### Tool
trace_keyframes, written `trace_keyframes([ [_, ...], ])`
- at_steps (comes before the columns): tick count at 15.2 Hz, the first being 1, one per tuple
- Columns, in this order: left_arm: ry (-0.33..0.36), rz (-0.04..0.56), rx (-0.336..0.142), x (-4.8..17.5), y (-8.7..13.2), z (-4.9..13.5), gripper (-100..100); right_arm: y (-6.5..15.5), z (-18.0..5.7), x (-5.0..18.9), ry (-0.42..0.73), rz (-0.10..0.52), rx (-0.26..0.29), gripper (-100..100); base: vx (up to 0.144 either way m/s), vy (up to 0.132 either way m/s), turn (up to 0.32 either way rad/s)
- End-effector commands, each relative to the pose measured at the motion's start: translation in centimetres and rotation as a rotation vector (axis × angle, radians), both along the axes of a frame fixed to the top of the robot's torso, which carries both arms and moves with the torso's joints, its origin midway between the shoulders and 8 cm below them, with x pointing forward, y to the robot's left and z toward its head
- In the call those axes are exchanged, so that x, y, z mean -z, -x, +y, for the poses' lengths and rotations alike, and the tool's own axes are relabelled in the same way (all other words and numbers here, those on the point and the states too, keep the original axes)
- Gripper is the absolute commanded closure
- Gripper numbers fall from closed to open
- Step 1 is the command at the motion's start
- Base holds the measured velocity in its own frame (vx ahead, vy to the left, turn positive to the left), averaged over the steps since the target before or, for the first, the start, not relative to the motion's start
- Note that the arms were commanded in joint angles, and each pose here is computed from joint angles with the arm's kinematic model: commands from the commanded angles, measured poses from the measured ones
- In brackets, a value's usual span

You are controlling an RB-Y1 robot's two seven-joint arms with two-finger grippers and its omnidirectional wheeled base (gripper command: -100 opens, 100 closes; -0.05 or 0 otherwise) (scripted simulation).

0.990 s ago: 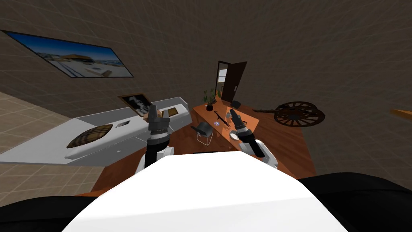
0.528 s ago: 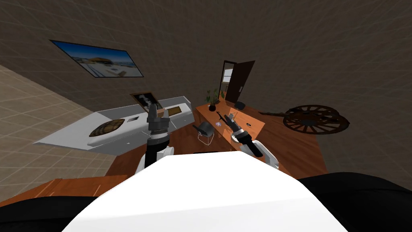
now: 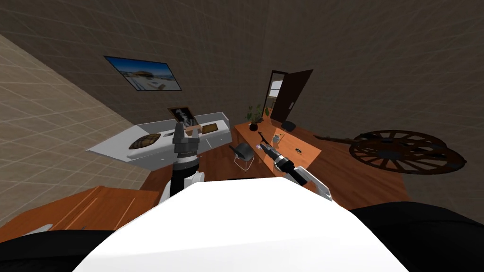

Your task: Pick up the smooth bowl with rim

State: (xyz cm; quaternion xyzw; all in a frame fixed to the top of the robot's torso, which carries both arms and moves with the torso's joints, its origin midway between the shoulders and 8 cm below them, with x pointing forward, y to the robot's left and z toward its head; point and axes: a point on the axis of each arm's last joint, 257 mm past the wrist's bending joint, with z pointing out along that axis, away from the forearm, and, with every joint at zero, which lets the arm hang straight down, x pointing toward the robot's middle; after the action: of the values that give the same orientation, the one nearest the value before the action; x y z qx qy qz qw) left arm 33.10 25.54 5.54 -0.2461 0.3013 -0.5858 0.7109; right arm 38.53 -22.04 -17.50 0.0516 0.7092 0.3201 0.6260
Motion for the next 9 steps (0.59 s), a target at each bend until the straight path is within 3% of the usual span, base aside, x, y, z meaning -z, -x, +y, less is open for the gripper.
trace_keyframes([
  [1, 0.0, 0.0, 0.0, 0.0, 0.0, 0.0, 0, 0.5, 0.0, 2.0, 0.059, 0.043, -0.006, -100, 0.005, -0.042, 0.173],
  [2, 0.0, 0.0, 0.0, 0.0, 0.0, 0.0, 0, 1.3, -0.4, 4.5, 0.125, 0.095, -0.014, -100, 0.004, -0.045, 0.211],
  [3, 0.0, 0.0, 0.0, 0.0, 0.0, 0.0, 0, 1.3, -0.4, 4.5, 0.125, 0.095, -0.013, -100, 0.004, -0.05, 0.183],
  [5, 0.0, 0.0, 0.0, 0.0, 0.0, 0.0, 0, 3.2, -1.6, 9.4, 0.25, 0.198, -0.022, -100, 0.014, -0.06, 0.274],
  [6, 0.0, 0.0, 0.0, 0.0, 0.0, 0.0, 0, 3.4, -1.6, 9.6, 0.258, 0.202, -0.029, -100, 0.017, -0.073, 0.221],
  [7, 0.0, 0.0, 0.0, 0.0, 0.0, 0.0, 0, 4.6, -2.2, 12.0, 0.315, 0.254, -0.036, -100, 0.007, -0.077, 0.203],
  [8, 0.0, 0.0, 0.0, 0.0, 0.0, 0.0, 0, 4.6, -2.4, 12.0, 0.323, 0.255, -0.039, -100, 0.003, -0.075, 0.155],
  [9, 0.0, 0.0, 0.0, 0.0, 0.0, 0.0, 0, 6.1, -3.3, 14.4, 0.387, 0.307, -0.049, -100, 0.007, -0.073, 0.166],
])
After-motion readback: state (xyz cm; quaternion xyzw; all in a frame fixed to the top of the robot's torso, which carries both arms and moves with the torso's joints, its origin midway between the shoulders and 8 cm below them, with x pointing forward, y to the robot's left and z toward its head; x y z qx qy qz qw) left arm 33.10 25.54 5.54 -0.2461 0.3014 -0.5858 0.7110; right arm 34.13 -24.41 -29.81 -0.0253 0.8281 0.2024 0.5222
